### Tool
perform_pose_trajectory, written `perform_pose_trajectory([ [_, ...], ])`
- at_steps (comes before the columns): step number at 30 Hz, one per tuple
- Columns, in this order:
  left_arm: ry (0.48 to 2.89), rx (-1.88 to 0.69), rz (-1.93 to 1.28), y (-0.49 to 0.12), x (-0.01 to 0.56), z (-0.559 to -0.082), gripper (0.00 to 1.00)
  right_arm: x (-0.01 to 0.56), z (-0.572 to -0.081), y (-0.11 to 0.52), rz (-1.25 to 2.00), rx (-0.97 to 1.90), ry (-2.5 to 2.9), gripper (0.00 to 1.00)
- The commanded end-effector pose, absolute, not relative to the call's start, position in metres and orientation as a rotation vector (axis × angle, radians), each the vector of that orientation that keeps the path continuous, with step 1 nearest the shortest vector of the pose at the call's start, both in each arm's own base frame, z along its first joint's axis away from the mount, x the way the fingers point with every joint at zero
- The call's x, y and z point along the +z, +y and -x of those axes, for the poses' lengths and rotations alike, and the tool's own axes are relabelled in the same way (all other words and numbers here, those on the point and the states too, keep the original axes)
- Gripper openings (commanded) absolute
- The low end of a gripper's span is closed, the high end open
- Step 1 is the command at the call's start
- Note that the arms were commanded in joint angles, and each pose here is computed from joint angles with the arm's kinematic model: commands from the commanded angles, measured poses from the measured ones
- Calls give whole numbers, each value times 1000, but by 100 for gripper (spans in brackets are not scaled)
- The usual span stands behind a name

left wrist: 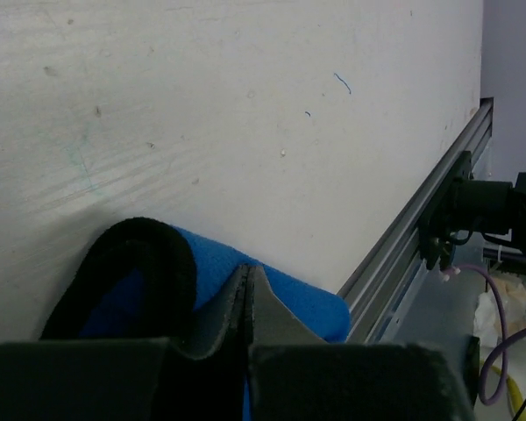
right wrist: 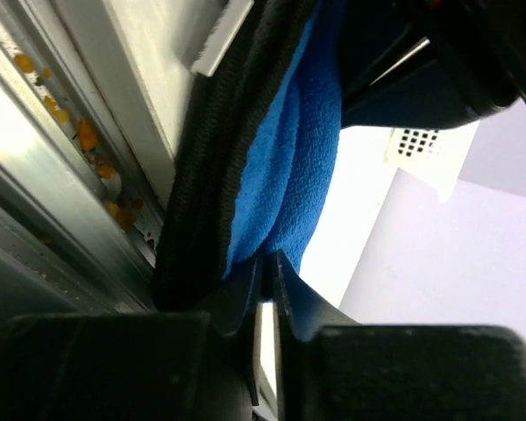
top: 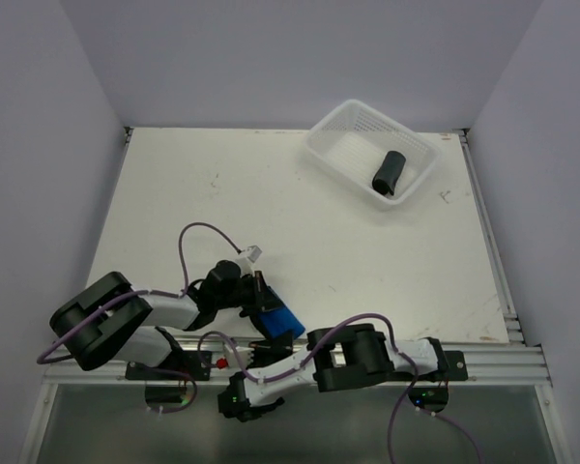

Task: Roll the towels
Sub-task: Roll the towel

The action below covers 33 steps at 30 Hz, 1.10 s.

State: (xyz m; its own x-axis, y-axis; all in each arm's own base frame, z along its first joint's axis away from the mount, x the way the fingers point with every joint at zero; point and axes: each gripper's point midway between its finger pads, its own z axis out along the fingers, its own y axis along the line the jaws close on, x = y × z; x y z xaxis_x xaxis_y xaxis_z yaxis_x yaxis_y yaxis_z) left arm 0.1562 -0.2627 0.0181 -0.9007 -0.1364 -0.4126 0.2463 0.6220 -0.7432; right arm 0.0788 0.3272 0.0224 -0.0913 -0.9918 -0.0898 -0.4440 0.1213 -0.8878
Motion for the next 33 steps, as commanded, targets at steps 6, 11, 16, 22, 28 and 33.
perform_pose_trajectory([
  [6,2580,-957,135,-234,-32,-155,0,55,-73,332,1174,-647,1847,23],
  [11,2540,-942,146,-233,-27,-162,0,80,-78,326,1021,-509,1911,39],
  [16,2524,-956,107,-236,-25,-164,0,109,-76,324,864,-332,1978,46],
  [22,2492,-968,48,-241,-18,-169,0,117,-80,323,646,48,2167,47],
  [28,2487,-973,19,-244,-16,-170,0,95,-103,323,343,677,2378,49],
  [33,2490,-978,0,-245,-16,-169,0,96,-117,313,143,958,2387,56],
])
